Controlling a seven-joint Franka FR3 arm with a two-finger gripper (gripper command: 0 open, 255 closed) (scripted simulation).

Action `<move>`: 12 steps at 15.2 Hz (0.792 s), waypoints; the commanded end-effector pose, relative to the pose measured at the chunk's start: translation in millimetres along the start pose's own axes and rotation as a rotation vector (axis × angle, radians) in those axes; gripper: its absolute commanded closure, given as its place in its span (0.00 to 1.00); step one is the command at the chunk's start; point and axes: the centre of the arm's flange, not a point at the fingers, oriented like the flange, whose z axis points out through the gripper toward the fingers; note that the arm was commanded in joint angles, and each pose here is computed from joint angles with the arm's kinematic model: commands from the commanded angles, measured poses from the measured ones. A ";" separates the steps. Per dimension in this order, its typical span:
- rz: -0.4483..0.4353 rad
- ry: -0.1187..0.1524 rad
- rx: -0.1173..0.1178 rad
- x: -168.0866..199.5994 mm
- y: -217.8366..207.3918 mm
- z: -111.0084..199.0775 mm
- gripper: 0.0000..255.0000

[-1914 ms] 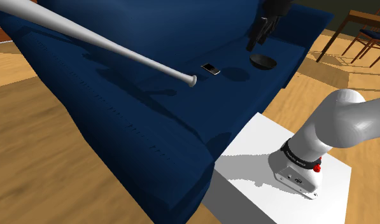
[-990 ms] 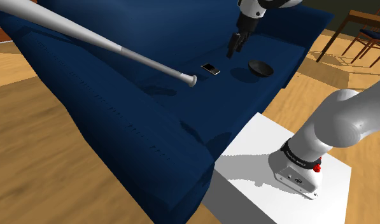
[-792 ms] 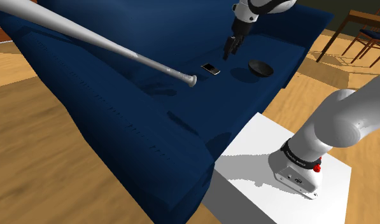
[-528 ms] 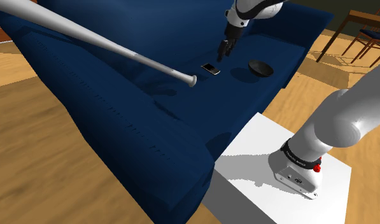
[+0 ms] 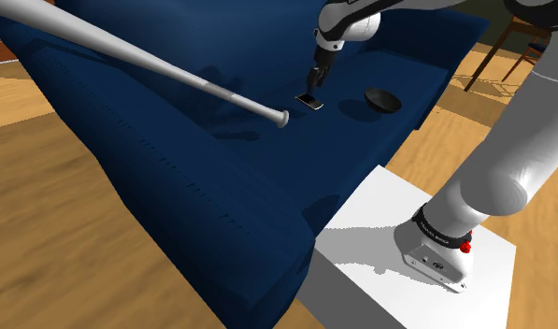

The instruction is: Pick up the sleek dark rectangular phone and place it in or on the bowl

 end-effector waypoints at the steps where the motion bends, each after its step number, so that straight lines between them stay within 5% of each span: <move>1: -0.011 -0.002 0.005 15.6 15.2 15.6 0.00; 12: -0.011 -0.002 0.005 15.5 15.0 55.6 0.00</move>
